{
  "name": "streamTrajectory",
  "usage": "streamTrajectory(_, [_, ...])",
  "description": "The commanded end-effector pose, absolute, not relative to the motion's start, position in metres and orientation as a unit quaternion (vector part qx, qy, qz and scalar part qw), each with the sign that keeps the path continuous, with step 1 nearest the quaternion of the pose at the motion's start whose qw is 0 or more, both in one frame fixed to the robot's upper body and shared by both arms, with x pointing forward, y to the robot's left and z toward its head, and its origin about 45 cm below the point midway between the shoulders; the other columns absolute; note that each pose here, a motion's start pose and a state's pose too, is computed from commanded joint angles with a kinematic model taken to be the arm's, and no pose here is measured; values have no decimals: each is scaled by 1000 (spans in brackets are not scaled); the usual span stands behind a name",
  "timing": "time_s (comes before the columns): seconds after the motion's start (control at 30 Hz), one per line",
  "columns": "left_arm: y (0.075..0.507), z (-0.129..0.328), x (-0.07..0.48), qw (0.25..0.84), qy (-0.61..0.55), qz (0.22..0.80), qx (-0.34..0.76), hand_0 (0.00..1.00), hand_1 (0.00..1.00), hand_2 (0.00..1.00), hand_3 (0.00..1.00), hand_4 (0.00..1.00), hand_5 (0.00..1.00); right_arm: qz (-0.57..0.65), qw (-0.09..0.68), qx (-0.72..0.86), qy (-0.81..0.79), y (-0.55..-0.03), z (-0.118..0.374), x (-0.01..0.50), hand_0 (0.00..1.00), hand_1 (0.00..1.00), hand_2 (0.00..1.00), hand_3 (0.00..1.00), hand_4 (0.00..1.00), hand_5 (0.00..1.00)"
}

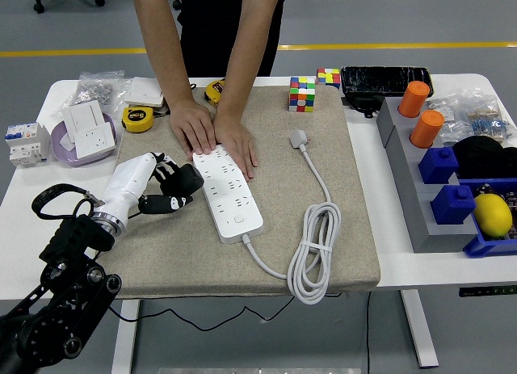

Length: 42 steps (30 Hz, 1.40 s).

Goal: Pick up the plug,place it near the board,insert it into the board,press the button

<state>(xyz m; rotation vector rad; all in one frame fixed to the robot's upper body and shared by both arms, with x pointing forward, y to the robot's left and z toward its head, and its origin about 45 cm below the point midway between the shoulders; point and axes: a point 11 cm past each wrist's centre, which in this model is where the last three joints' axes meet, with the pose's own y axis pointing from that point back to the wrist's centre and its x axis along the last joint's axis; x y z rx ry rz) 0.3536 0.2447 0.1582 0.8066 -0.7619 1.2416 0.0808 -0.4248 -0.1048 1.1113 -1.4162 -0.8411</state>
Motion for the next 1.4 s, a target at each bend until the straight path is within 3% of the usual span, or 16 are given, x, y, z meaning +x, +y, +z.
streamTrajectory(0.53, [231,151,372,684,-401,471,386,498,447,407,504,553,2,-354,543,468,-600,-426,-104,84,873,725,717,710,998,669])
streamTrajectory(1.4, [232,147,372,685,-403,462,395,496,458,411,509,564,2,-354,541,467,-603,-427,-103,84,873,726,717,711,998,670])
